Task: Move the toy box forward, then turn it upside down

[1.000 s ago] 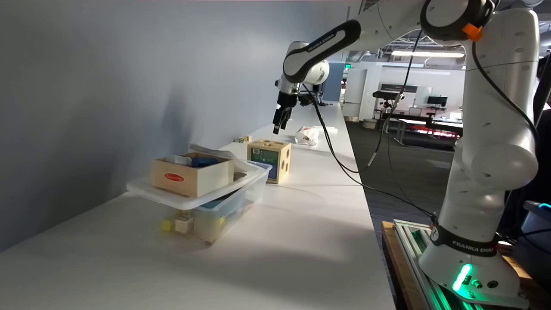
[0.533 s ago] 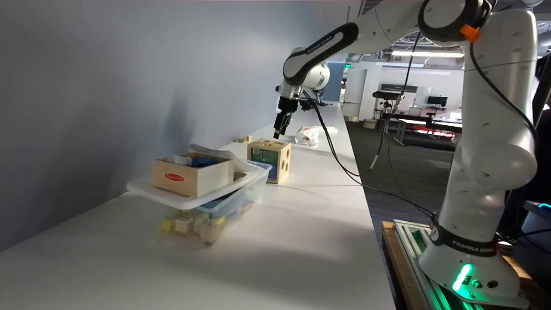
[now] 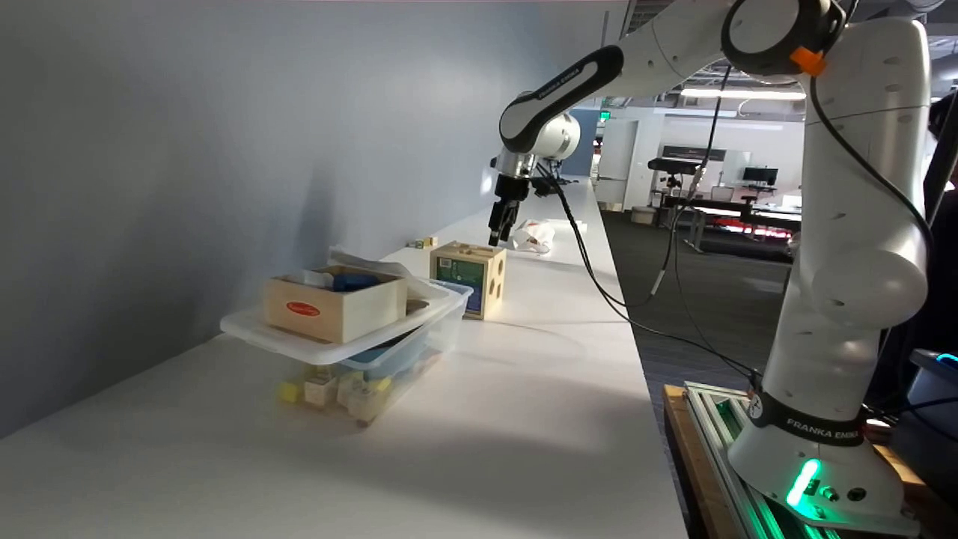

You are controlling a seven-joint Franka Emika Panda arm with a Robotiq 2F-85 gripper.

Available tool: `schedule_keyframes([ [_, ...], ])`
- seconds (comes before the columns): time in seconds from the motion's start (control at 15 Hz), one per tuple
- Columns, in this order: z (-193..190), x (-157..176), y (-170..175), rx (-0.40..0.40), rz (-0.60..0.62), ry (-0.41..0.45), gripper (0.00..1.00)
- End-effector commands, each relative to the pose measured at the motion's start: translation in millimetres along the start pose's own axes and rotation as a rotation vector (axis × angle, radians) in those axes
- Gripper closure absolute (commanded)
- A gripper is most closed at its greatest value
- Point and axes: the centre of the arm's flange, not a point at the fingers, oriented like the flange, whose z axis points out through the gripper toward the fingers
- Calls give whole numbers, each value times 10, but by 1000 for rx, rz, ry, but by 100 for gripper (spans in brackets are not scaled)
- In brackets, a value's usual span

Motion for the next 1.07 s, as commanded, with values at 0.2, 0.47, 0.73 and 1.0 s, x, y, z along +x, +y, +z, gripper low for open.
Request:
schedule_keyframes([
  [0.2, 7, 47, -53, -16, -17, 41, 0],
  [0.47, 78, 90, -136, -12, -25, -6, 0],
  [0.73, 124, 87, -162, -44, 10, -10, 0],
  [1.0, 12, 28, -111, -89, 177, -24, 0],
])
